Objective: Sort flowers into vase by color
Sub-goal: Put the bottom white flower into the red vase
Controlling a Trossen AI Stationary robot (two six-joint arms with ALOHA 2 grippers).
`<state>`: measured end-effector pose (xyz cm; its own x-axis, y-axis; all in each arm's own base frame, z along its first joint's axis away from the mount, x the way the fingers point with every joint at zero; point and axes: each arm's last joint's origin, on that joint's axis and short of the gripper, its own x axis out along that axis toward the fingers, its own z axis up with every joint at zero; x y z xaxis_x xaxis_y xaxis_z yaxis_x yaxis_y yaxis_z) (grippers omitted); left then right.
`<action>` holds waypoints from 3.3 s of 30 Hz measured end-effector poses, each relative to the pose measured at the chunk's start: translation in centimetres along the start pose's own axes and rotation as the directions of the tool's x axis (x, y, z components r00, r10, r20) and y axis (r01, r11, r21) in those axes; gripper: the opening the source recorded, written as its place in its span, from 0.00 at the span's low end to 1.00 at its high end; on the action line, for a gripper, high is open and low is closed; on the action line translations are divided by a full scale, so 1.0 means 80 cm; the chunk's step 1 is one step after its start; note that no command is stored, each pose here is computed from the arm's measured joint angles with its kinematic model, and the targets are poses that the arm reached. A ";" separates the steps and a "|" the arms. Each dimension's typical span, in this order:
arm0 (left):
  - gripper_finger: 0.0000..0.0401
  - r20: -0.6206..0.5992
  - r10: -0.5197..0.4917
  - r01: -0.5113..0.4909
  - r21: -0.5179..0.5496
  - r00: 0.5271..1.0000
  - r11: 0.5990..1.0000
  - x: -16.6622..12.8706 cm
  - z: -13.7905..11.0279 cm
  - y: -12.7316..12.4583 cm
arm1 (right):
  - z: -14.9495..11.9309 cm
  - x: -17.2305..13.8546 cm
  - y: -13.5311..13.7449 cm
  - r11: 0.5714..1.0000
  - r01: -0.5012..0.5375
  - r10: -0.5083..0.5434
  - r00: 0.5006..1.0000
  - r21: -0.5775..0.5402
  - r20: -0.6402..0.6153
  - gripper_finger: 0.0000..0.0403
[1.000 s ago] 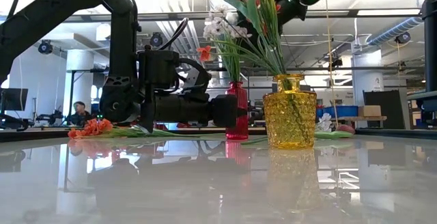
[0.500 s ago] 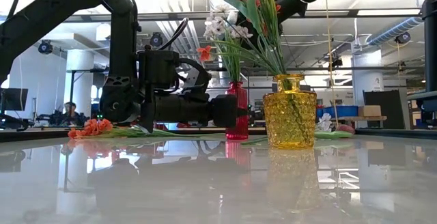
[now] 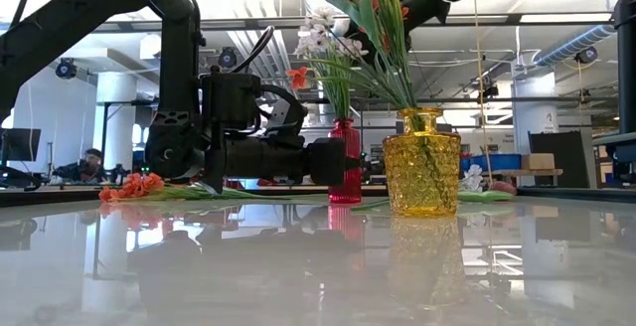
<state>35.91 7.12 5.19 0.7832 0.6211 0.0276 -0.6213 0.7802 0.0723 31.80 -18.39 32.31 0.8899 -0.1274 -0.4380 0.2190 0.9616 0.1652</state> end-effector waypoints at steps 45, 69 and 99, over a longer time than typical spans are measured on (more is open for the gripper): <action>0.41 0.001 0.000 0.000 0.000 1.000 1.000 0.000 0.000 0.000 | -0.030 0.019 0.032 0.977 0.003 -0.022 0.996 -0.215 -0.087 0.03; 0.41 0.000 0.002 -0.002 0.000 1.000 1.000 0.000 0.000 0.000 | -0.015 0.014 0.047 0.962 0.053 -0.065 0.997 -0.267 -0.038 0.03; 0.41 -0.007 0.000 0.000 0.004 1.000 1.000 -0.002 -0.001 0.001 | -0.020 0.008 0.050 0.979 0.061 -0.070 0.997 -0.195 -0.043 0.03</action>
<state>35.71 7.09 5.08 0.7829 0.6217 0.0211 -0.6213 0.7798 0.0767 32.62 -14.28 31.29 0.8543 -0.1841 -0.4861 0.1900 0.9811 -0.0375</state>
